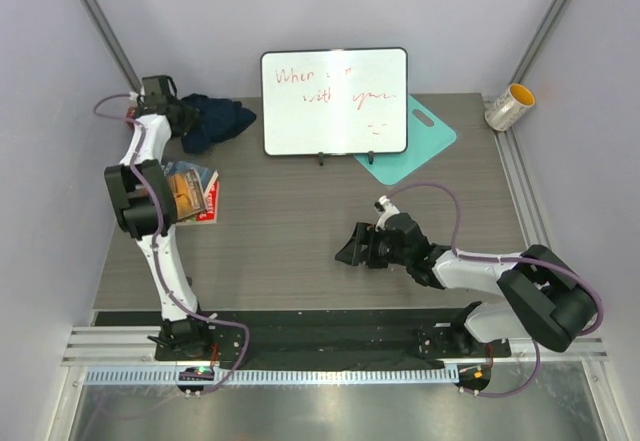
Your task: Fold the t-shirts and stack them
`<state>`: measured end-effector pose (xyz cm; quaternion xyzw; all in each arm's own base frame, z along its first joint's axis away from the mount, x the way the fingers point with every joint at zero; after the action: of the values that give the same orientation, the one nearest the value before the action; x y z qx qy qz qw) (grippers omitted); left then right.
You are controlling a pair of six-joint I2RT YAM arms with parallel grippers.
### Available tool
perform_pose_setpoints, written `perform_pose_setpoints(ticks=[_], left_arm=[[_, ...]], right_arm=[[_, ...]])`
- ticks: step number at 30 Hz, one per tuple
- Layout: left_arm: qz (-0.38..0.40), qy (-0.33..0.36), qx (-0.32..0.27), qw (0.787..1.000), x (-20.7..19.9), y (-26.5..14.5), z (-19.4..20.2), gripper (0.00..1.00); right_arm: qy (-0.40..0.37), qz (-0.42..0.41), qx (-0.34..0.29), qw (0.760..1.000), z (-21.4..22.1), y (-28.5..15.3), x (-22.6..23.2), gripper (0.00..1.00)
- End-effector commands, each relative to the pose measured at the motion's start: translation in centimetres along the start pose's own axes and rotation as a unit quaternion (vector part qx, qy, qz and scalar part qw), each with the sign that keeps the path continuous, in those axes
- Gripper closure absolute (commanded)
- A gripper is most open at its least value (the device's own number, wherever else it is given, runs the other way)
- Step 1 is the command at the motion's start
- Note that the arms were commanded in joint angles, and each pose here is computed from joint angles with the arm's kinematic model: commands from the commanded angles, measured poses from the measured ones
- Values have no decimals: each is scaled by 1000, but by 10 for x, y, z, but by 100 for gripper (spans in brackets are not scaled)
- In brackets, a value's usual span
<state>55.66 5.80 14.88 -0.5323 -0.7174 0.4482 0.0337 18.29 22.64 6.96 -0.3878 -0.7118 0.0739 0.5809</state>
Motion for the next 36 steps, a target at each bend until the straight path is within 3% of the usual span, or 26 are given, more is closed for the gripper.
perform_pose_setpoints(ticks=[1, 5, 6, 10, 14, 16, 17, 18, 20, 21, 26, 29, 33, 36], left_arm=[[147, 20, -200, 968, -97, -131, -100, 100], [200, 80, -260, 941, -142, -221, -121, 100], [216, 87, -288, 929, -155, -261, -126, 100], [212, 92, -347, 909, -160, -345, -126, 100], [186, 109, -349, 912, -148, -395, -112, 100], [206, 135, -320, 915, -147, -401, -95, 100], [254, 155, -307, 904, -152, -423, -79, 100], [262, 163, -268, 913, -147, -405, -60, 100], [316, 183, -239, 900, -149, -424, -27, 100], [314, 185, -195, 911, -139, -400, -4, 100], [320, 200, -70, 923, -111, -356, 84, 100], [307, 198, 22, 931, -94, -314, 150, 100], [290, 217, 96, 927, -96, -274, 218, 100], [275, 257, 196, 905, -106, -250, 291, 100]], right_arm=[[12, 12, 14, 1000, 10, 0, -12, 22], [13, 0, 11, 1000, 9, -1, -7, 23], [12, 1, 12, 1000, 9, 0, -7, 23], [12, -1, 19, 1000, 8, 4, -5, 23], [16, -12, 27, 999, 7, 3, 3, 24], [17, -25, 15, 999, 2, 1, 12, 24], [9, -44, 3, 999, -3, -3, 21, 24], [4, -54, -10, 998, -9, -5, 29, 25], [-7, -61, -27, 998, -18, -10, 41, 25], [-16, -70, -39, 997, -27, -12, 54, 25], [-56, -53, -82, 994, -59, -26, 87, 25], [-71, -93, -121, 986, -82, -48, 130, 25], [-83, -110, -157, 978, -101, -72, 162, 24], [-90, -93, -176, 976, -111, -82, 170, 24]])
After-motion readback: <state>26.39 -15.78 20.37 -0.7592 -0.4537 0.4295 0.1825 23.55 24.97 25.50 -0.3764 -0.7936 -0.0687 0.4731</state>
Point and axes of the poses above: each gripper's point midway between its finger pads, its own y axis out along the fingers, its own x axis along the line the jaws close on, z = x × y, the point moved 5 cm from there along -y, back along the fingers, and after that the axes turned 14 degrees about y, right-handed, at the moved point
